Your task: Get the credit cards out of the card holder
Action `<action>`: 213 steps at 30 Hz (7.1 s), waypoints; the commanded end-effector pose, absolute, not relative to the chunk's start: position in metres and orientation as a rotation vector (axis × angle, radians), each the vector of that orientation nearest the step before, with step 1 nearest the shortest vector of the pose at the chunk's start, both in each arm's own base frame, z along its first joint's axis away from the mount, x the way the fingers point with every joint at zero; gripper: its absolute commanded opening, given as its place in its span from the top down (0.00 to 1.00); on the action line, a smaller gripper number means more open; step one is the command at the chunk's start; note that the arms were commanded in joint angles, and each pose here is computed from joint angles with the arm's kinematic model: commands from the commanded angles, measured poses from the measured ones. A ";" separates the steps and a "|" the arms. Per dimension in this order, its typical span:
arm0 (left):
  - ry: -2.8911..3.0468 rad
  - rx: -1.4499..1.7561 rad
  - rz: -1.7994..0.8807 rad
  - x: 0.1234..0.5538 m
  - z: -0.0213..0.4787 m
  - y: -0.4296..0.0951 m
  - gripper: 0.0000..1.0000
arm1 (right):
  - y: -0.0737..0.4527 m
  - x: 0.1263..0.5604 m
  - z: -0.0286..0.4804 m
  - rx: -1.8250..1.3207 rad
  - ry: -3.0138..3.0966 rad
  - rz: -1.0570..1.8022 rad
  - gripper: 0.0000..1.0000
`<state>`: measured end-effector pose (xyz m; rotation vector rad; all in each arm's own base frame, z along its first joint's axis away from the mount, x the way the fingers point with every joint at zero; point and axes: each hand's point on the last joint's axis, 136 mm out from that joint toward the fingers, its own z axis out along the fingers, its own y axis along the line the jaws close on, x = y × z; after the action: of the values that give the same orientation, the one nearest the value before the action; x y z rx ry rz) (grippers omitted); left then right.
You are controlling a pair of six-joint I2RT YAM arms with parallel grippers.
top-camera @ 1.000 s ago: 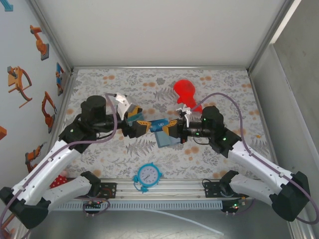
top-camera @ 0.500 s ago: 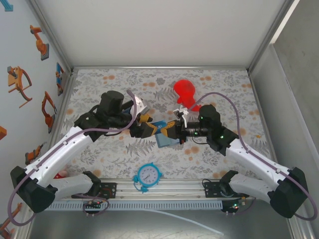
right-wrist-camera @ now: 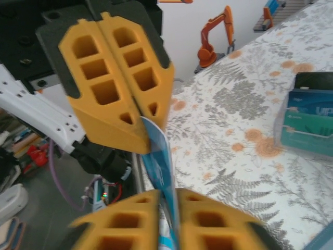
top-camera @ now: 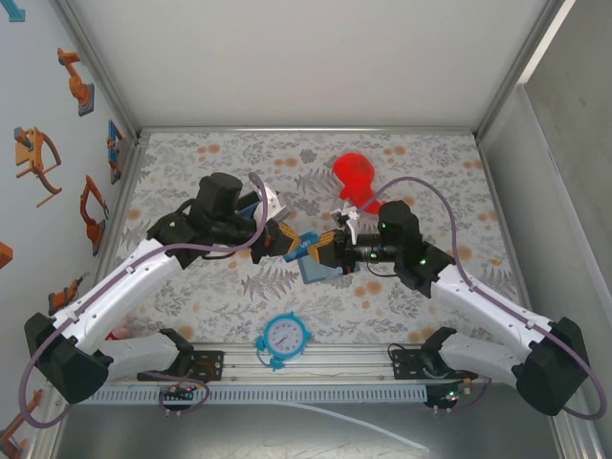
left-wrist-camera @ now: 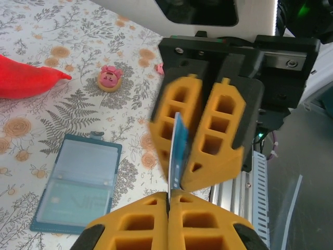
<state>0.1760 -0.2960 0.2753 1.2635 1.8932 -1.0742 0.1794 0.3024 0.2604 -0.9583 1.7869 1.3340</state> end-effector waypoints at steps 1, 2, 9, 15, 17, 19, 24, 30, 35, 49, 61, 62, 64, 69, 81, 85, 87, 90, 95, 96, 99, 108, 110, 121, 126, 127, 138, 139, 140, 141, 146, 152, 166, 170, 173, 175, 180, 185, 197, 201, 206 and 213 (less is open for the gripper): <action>1.850 1.250 -0.975 0.187 0.279 -0.291 1.00 | 0.298 0.188 0.277 -0.929 1.760 1.245 0.60; 1.848 1.243 -0.956 0.189 0.278 -0.289 1.00 | 0.296 0.190 0.276 -0.921 1.768 1.229 0.57; 1.874 1.100 -0.782 0.215 0.275 -0.259 1.00 | 0.284 0.202 0.269 -0.852 1.838 1.101 0.44; 1.915 0.963 -0.613 0.243 0.272 -0.226 1.00 | 0.277 0.211 0.263 -0.792 1.888 1.039 0.37; 1.933 0.948 -0.545 0.251 0.267 -0.216 1.00 | 0.274 0.217 0.259 -0.760 1.908 1.005 0.36; 1.939 0.942 -0.491 0.258 0.263 -0.209 1.00 | 0.270 0.223 0.255 -0.724 1.929 0.968 0.35; 1.898 0.930 -0.410 0.276 0.254 -0.200 1.00 | 0.265 0.232 0.247 -0.681 1.965 0.905 0.34; 1.889 0.971 -0.360 0.297 0.237 -0.196 1.00 | 0.258 0.239 0.234 -0.645 2.028 0.840 0.35; 1.894 1.029 -0.352 0.308 0.220 -0.198 1.00 | 0.249 0.247 0.229 -0.592 2.054 0.763 0.34; 1.954 1.152 -0.275 0.324 0.171 -0.190 1.00 | 0.232 0.262 0.221 -0.470 2.109 0.639 0.34; 2.032 1.197 -0.249 0.358 0.137 -0.182 1.00 | 0.229 0.266 0.224 -0.425 2.101 0.628 0.34; 2.036 1.202 -0.243 0.361 0.136 -0.181 1.00 | 0.229 0.267 0.225 -0.424 2.101 0.628 0.35; 2.028 1.213 -0.245 0.365 0.135 -0.182 1.00 | 0.230 0.267 0.224 -0.426 2.103 0.631 0.35; 2.017 1.219 -0.259 0.373 0.133 -0.185 1.00 | 0.232 0.269 0.223 -0.424 2.106 0.639 0.35; 2.049 1.241 -0.270 0.382 0.118 -0.182 1.00 | 0.237 0.272 0.223 -0.431 2.113 0.651 0.34; 2.072 1.254 -0.265 0.384 0.111 -0.180 1.00 | 0.239 0.271 0.222 -0.435 2.117 0.656 0.34; 2.082 1.265 -0.262 0.384 0.106 -0.180 1.00 | 0.239 0.272 0.221 -0.433 2.118 0.658 0.34; 2.095 1.274 -0.258 0.384 0.101 -0.178 1.00 | 0.240 0.272 0.221 -0.436 2.120 0.660 0.34; 2.095 1.283 -0.272 0.384 0.098 -0.179 0.97 | 0.241 0.271 0.220 -0.438 2.122 0.667 0.34; 2.097 1.283 -0.271 0.385 0.097 -0.179 0.96 | 0.241 0.271 0.220 -0.439 2.124 0.671 0.34; 2.113 1.277 -0.275 0.385 0.097 -0.179 0.91 | 0.242 0.271 0.218 -0.440 2.128 0.672 0.34; 2.104 1.246 -0.287 0.381 0.117 -0.179 0.69 | 0.241 0.270 0.212 -0.434 2.139 0.671 0.35; 2.094 1.232 -0.302 0.378 0.126 -0.181 0.62 | 0.240 0.269 0.209 -0.435 2.149 0.667 0.34; 2.038 1.006 -0.327 0.350 0.171 -0.177 0.03 | 0.244 0.264 0.168 -0.451 2.289 0.639 0.44; 1.982 0.793 -0.362 0.331 0.189 -0.168 0.03 | 0.248 0.257 0.148 -0.480 2.349 0.601 0.47; 1.978 0.747 -0.370 0.327 0.192 -0.165 0.03 | 0.249 0.255 0.144 -0.487 2.360 0.593 0.48; 1.968 0.244 -0.332 0.314 0.209 -0.117 0.03 | 0.270 0.241 0.111 -0.582 2.447 0.564 0.52; 1.955 0.187 -0.336 0.314 0.211 -0.112 0.03 | 0.271 0.241 0.108 -0.590 2.457 0.557 0.53; 1.951 0.138 -0.336 0.313 0.211 -0.108 0.03 | 0.273 0.240 0.106 -0.600 2.468 0.549 0.53; 1.948 0.090 -0.336 0.313 0.210 -0.103 0.03 | 0.274 0.240 0.103 -0.608 2.483 0.540 0.54; 1.940 -0.024 -0.344 0.308 0.207 -0.092 0.03 | 0.283 0.238 0.089 -0.676 2.543 0.490 0.56; 1.939 -0.305 -0.369 0.305 0.199 -0.071 0.03 | 0.292 0.237 0.074 -0.734 2.592 0.442 0.61; 2.007 -0.461 -0.278 0.294 0.182 -0.052 0.03 | 0.301 0.237 0.051 -0.794 2.655 0.326 0.50; 2.027 -0.521 -0.211 0.289 0.168 -0.041 0.03 | 0.302 0.237 0.046 -0.814 2.662 0.272 0.48; 2.045 -0.546 -0.171 0.286 0.162 -0.035 0.03 | 0.302 0.237 0.043 -0.833 2.669 0.241 0.47; 2.051 -0.552 -0.169 0.285 0.160 -0.034 0.03 | 0.302 0.238 0.042 -0.841 2.674 0.226 0.46; 2.057 -0.560 -0.180 0.285 0.155 -0.036 0.03 | 0.303 0.238 0.039 -0.850 2.678 0.216 0.45; 2.068 -0.567 -0.170 0.286 0.153 -0.035 0.03 | 0.303 0.237 0.034 -0.863 2.688 0.194 0.44; 2.134 -0.565 -0.137 0.289 0.142 -0.038 0.03 | 0.295 0.239 0.022 -0.876 2.703 0.103 0.44; 2.135 -0.566 -0.130 0.289 0.141 -0.037 0.03 | 0.292 0.239 0.021 -0.873 2.704 0.086 0.45; 2.139 -0.563 -0.126 0.289 0.142 -0.037 0.03 | 0.292 0.238 0.021 -0.873 2.703 0.085 0.51; 2.140 -0.562 -0.120 0.288 0.142 -0.036 0.03 | 0.295 0.240 0.027 -0.867 2.685 0.111 0.59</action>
<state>0.2861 -0.0375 0.1327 -0.5494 2.1558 -0.1276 0.2383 0.2972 0.0225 -0.8707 2.6926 0.1421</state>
